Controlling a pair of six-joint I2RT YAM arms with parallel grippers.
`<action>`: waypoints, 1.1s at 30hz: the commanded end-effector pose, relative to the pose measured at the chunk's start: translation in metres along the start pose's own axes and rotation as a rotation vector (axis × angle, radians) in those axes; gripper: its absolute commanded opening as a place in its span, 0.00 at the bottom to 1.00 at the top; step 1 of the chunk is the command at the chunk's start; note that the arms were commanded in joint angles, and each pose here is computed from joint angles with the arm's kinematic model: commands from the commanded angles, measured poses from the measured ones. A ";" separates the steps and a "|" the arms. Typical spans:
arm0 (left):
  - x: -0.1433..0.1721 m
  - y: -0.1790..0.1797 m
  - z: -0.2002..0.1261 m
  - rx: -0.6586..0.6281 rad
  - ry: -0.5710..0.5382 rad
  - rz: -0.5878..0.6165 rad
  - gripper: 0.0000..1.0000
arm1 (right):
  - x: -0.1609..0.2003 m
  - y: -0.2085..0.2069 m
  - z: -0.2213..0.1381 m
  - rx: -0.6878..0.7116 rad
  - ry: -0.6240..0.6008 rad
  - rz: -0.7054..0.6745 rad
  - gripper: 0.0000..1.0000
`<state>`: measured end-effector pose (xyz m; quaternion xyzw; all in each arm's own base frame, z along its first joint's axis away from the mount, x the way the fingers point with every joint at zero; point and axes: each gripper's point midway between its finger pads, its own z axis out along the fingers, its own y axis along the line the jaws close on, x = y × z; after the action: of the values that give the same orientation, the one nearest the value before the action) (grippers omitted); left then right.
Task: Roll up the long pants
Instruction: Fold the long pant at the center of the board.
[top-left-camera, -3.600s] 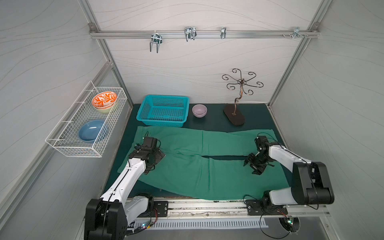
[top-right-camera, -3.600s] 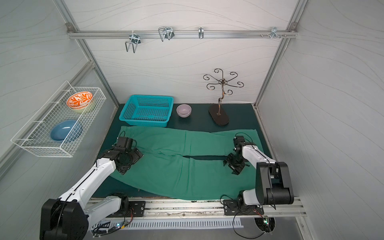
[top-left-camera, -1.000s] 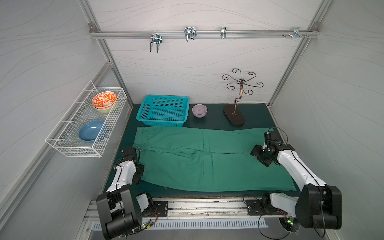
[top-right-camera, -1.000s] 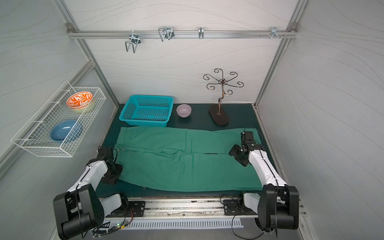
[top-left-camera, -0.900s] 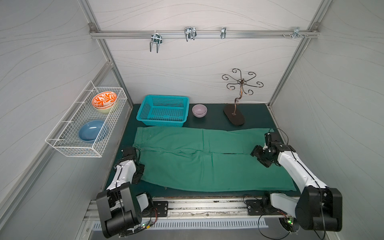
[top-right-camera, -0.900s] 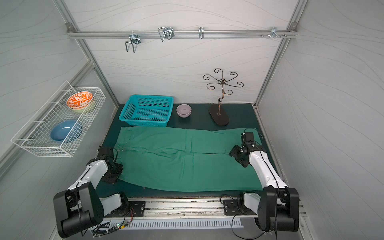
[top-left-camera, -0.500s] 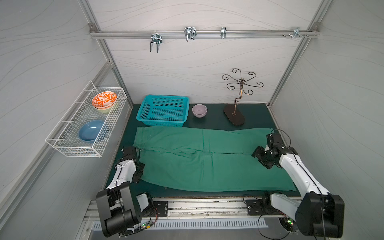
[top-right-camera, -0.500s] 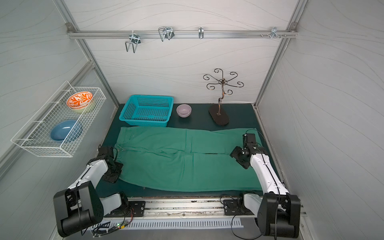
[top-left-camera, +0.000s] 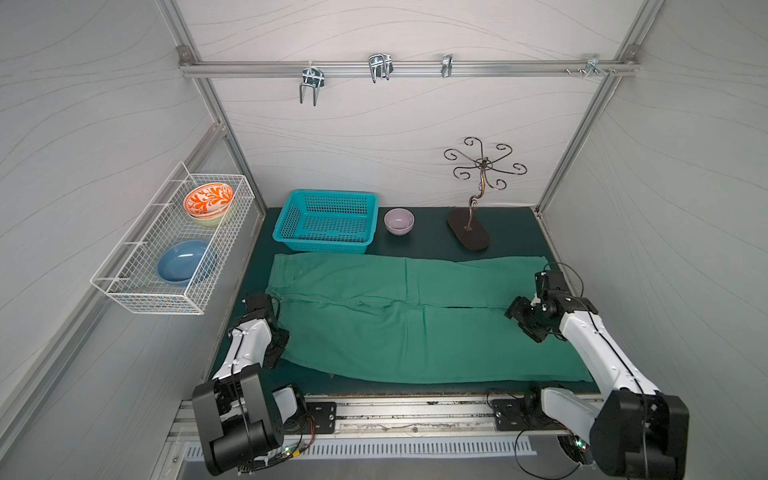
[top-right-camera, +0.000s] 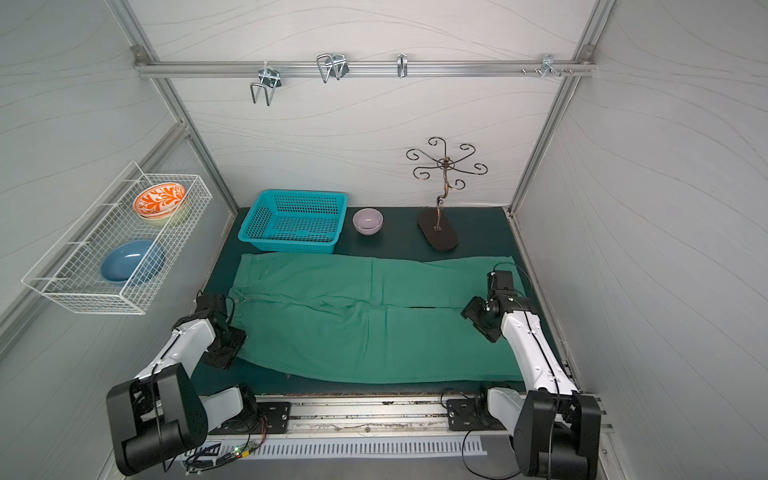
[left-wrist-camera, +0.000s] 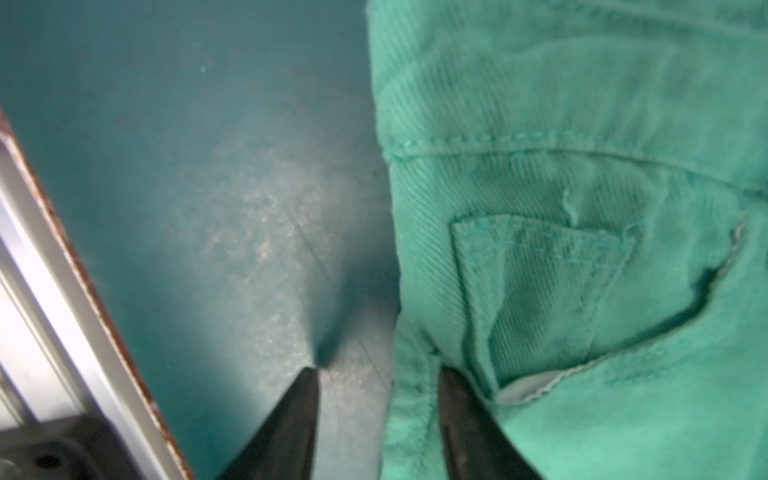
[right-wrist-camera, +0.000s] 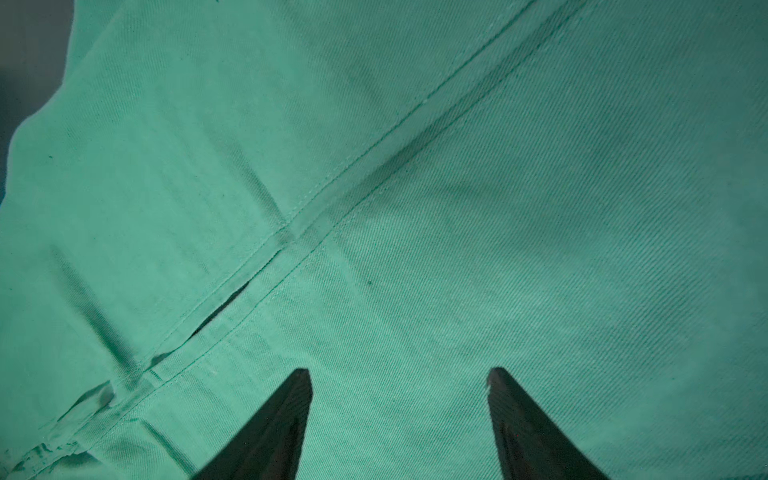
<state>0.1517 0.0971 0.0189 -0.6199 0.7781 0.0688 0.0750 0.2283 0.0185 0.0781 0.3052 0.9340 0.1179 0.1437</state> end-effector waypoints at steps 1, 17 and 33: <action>-0.015 -0.017 -0.010 0.062 -0.044 0.007 0.56 | 0.005 -0.005 0.000 0.009 0.018 0.017 0.71; -0.018 -0.022 -0.024 0.046 -0.089 0.083 0.54 | 0.005 -0.003 0.002 -0.002 0.025 0.021 0.71; 0.004 -0.014 0.013 0.006 0.035 0.024 0.21 | 0.012 -0.012 0.000 -0.006 0.045 0.112 0.71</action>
<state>0.1742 0.0964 0.0154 -0.6032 0.7907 0.0582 0.0867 0.2229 0.0159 0.0733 0.3295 0.9257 0.1293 0.1337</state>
